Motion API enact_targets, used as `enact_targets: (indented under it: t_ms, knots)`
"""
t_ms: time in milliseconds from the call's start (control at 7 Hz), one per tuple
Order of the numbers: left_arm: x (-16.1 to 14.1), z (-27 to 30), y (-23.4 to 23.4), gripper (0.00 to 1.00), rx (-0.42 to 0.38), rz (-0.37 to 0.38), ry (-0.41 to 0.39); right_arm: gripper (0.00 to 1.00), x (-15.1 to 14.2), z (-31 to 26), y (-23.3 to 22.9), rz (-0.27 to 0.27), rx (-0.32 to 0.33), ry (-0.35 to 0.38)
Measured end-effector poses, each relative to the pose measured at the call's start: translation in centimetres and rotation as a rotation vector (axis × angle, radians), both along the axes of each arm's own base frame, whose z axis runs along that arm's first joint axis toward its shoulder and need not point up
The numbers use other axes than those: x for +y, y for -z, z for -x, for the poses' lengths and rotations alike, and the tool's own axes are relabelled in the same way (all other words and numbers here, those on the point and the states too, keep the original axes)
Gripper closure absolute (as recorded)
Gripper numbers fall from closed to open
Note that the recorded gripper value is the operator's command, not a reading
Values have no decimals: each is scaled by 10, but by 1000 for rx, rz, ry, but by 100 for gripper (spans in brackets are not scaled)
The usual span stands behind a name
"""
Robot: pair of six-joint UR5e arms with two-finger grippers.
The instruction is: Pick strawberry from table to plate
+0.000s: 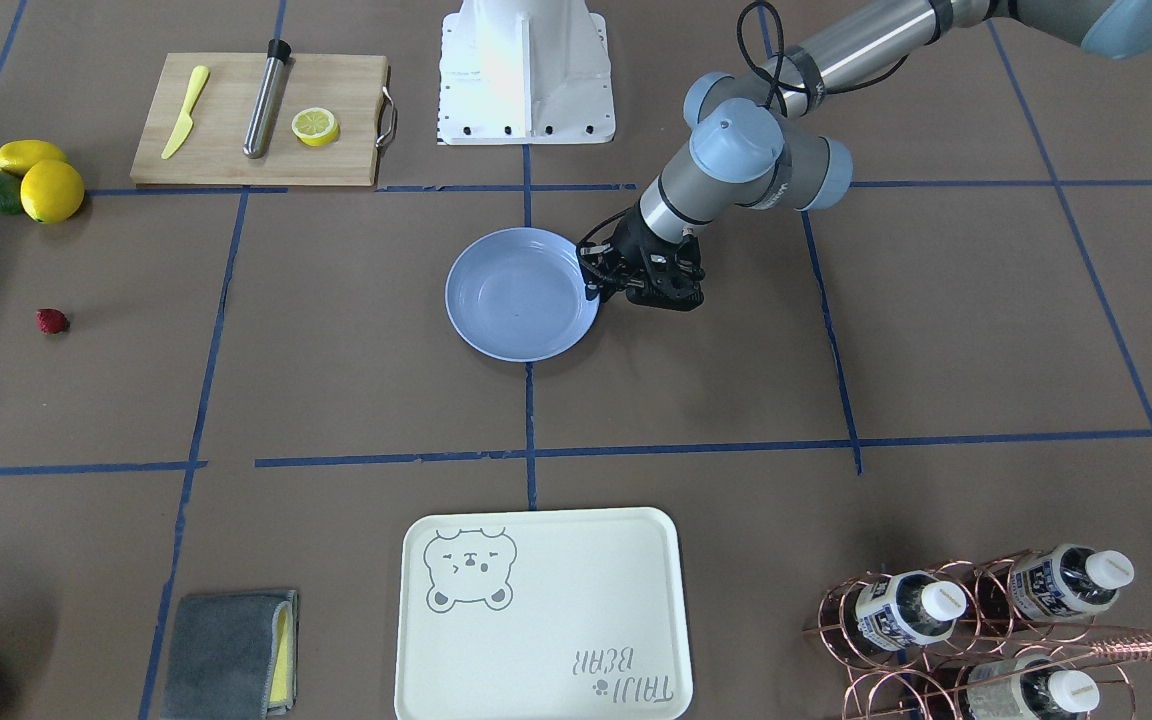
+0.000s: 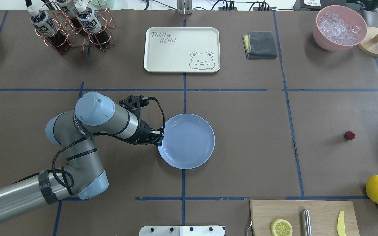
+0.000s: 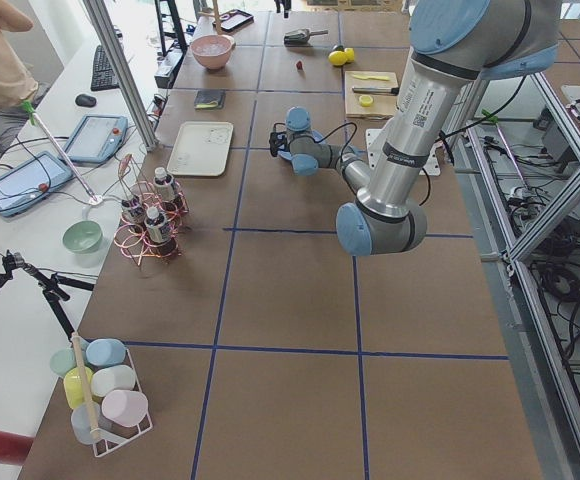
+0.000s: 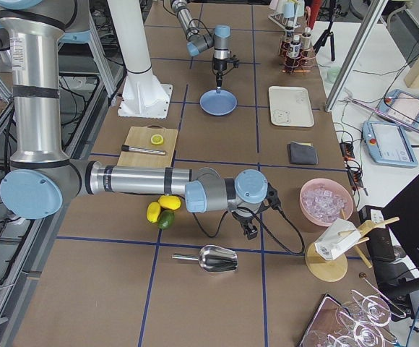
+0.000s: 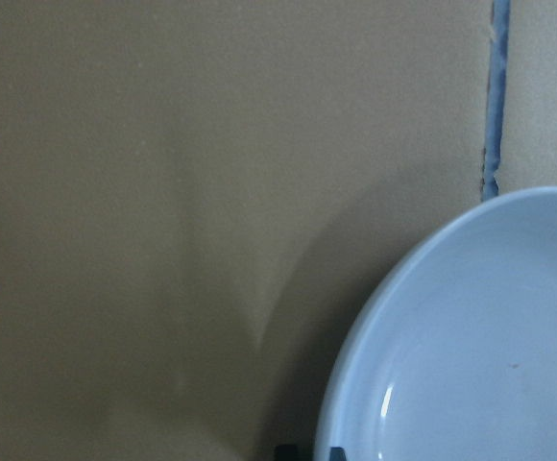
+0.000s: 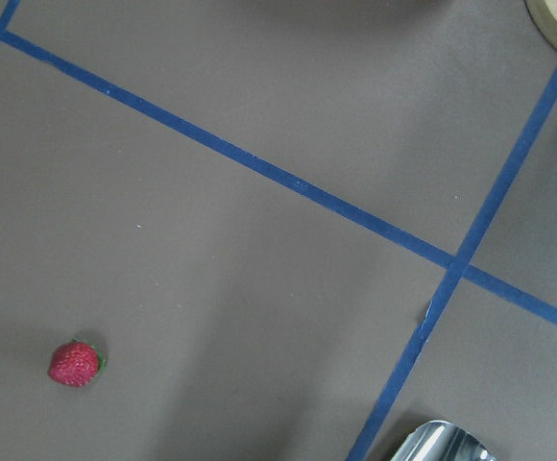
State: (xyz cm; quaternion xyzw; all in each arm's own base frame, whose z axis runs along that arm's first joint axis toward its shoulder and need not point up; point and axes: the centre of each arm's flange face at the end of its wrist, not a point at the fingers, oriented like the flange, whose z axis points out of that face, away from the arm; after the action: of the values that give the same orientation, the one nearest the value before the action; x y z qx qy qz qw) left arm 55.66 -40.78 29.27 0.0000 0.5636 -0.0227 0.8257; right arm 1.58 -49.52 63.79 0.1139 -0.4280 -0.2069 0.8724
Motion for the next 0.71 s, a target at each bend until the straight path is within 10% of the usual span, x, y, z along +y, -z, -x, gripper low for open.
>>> enact_targets:
  t_ms: [714]
  knots:
    - [-20, 94, 28, 0, 87, -47, 84, 0, 28, 75, 24, 175, -110, -210]
